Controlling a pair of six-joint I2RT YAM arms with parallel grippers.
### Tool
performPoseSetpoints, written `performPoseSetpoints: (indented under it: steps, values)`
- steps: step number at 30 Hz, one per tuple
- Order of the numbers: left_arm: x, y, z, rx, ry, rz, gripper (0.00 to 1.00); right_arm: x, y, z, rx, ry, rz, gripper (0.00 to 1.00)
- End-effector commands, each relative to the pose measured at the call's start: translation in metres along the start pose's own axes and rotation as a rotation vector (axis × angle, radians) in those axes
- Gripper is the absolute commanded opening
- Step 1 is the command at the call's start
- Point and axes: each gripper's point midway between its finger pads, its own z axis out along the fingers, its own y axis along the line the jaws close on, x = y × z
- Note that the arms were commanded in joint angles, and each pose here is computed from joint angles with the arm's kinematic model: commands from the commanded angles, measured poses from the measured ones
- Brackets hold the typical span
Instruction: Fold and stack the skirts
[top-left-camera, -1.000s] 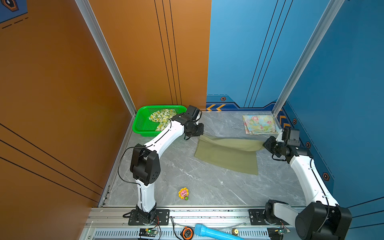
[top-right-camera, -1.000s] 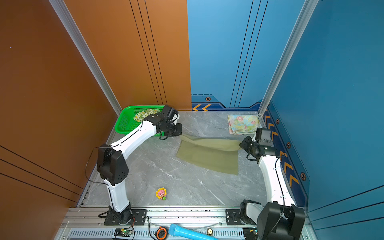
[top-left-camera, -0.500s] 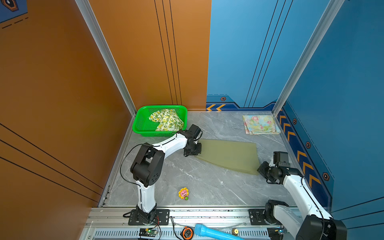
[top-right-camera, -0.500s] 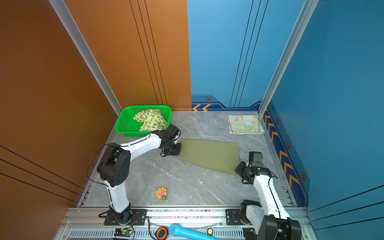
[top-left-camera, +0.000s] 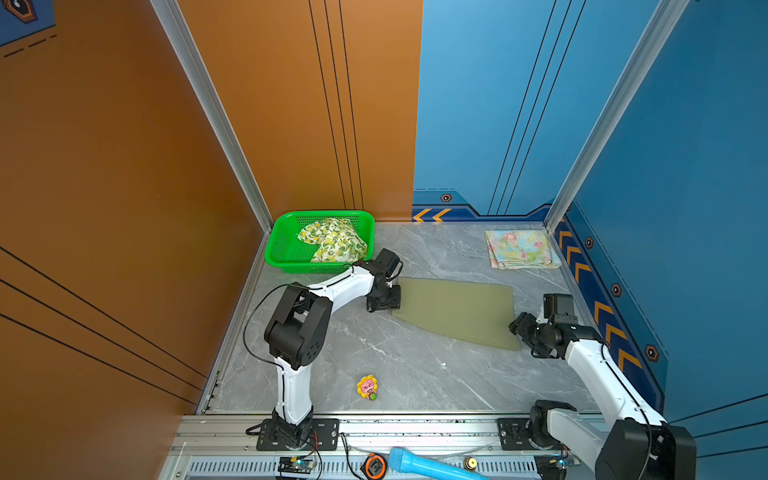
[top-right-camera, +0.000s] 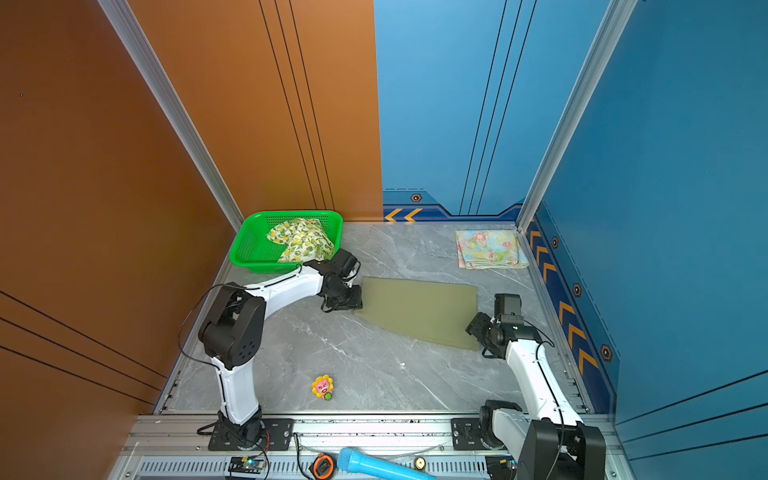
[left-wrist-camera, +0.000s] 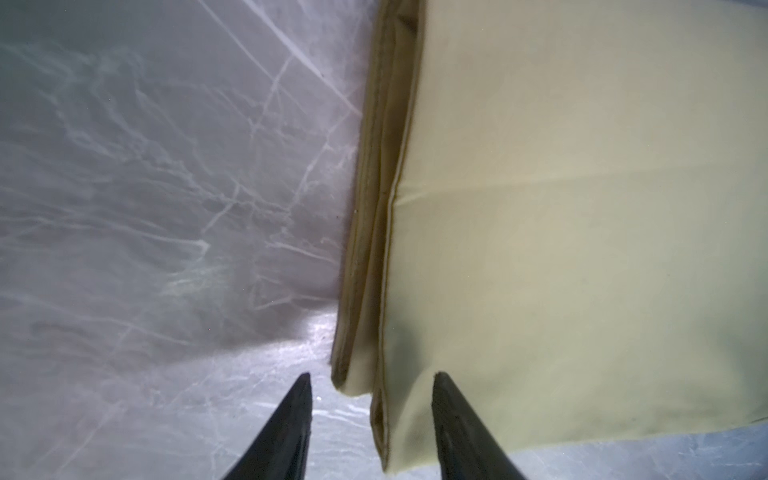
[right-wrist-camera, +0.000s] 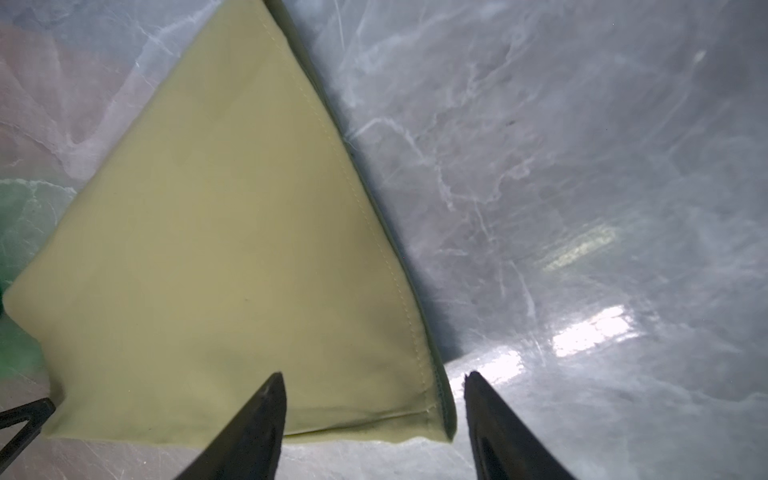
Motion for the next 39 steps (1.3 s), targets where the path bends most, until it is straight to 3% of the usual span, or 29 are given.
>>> performPoseSetpoints:
  steps: [1,6,18,30,39]
  values:
    - [-0.017,-0.011,-0.022,0.041,-0.057,0.005,0.51,-0.007,-0.002,-0.001,0.046,-0.006,-0.022,0.72]
    - [-0.021,-0.009,-0.015,0.040,-0.035,0.004,0.52,-0.014,0.002,0.011,0.061,0.029,-0.047,0.79]
    - [-0.004,-0.006,-0.015,0.047,0.006,-0.004,0.52,-0.017,0.017,0.017,0.065,0.035,-0.101,0.78]
    - [0.021,-0.012,-0.014,0.060,0.051,-0.004,0.50,0.002,0.002,0.017,0.104,0.079,-0.082,0.64]
    - [0.029,-0.015,-0.015,0.058,0.058,0.005,0.48,0.021,-0.011,0.023,0.144,0.123,-0.076,0.61]
